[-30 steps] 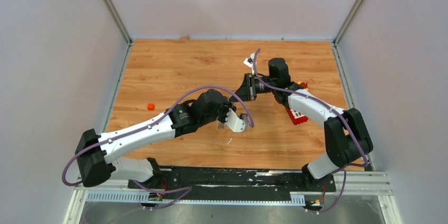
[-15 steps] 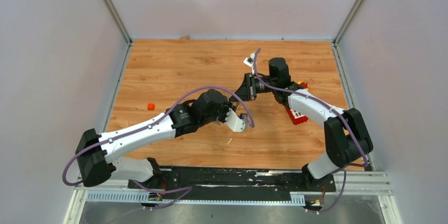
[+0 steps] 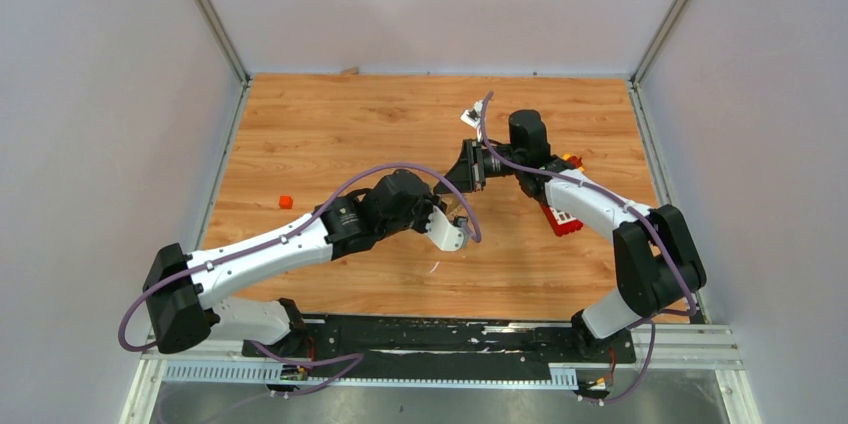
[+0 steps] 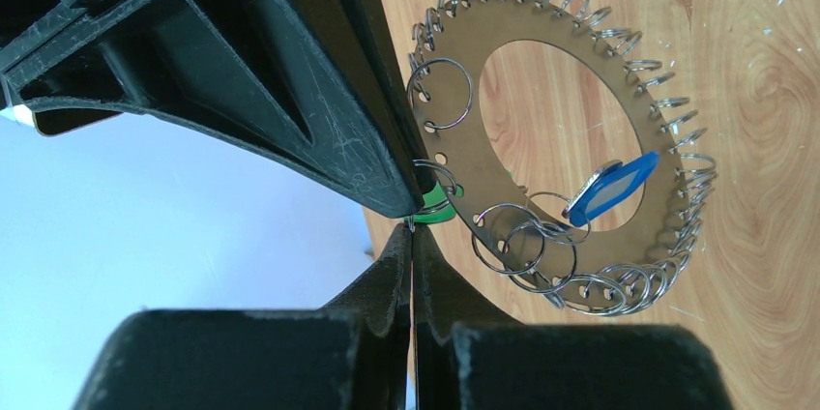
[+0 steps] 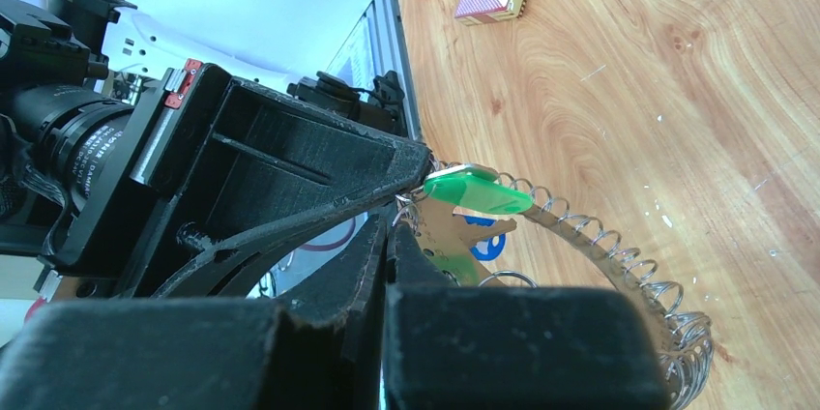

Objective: Put the keys on the keyring

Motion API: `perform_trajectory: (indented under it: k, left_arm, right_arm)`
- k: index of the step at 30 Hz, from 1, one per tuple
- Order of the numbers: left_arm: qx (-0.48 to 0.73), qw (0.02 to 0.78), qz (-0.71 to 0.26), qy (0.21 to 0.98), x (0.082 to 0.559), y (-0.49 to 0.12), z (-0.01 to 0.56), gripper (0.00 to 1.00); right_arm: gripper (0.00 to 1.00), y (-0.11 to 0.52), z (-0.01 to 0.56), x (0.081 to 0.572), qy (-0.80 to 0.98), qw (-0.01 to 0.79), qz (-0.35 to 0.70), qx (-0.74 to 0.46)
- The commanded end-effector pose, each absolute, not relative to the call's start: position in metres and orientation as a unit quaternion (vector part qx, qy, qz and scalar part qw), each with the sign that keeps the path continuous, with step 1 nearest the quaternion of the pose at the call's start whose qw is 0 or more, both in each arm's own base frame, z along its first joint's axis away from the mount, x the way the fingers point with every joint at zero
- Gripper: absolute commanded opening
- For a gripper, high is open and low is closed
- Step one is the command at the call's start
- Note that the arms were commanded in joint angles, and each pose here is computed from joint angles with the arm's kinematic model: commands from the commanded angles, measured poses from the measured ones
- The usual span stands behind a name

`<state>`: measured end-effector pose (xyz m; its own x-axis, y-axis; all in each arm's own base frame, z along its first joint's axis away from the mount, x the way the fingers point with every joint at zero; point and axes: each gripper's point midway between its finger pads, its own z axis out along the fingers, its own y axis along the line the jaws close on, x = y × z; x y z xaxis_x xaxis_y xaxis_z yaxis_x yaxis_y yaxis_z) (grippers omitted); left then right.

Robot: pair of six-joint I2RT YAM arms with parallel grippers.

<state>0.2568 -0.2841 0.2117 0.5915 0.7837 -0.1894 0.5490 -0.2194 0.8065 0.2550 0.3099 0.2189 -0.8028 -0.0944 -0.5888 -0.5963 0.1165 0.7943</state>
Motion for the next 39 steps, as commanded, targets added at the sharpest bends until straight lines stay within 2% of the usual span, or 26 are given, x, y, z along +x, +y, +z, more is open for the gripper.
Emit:
perform_trajectory:
  k: [1,21,39]
  left_arm:
    - [0.776,0.456,0.107,0.423,0.252,-0.293,0.216,0.0]
    - [0.798,0.431,0.118,0.405,0.246,-0.295,0.205,0.0]
    - [0.771,0.461,0.093,0.429,0.247,-0.286,0.229,0.0]
  right_arm:
    - [0.0,0.313,0.236,0.253,0.697,0.22,0.631,-0.258]
    - [0.0,0.313,0.231,0.259,0.711,0.218,0.624,-0.239]
    - [0.0,0.31,0.227,0.264,0.719,0.228,0.612,-0.237]
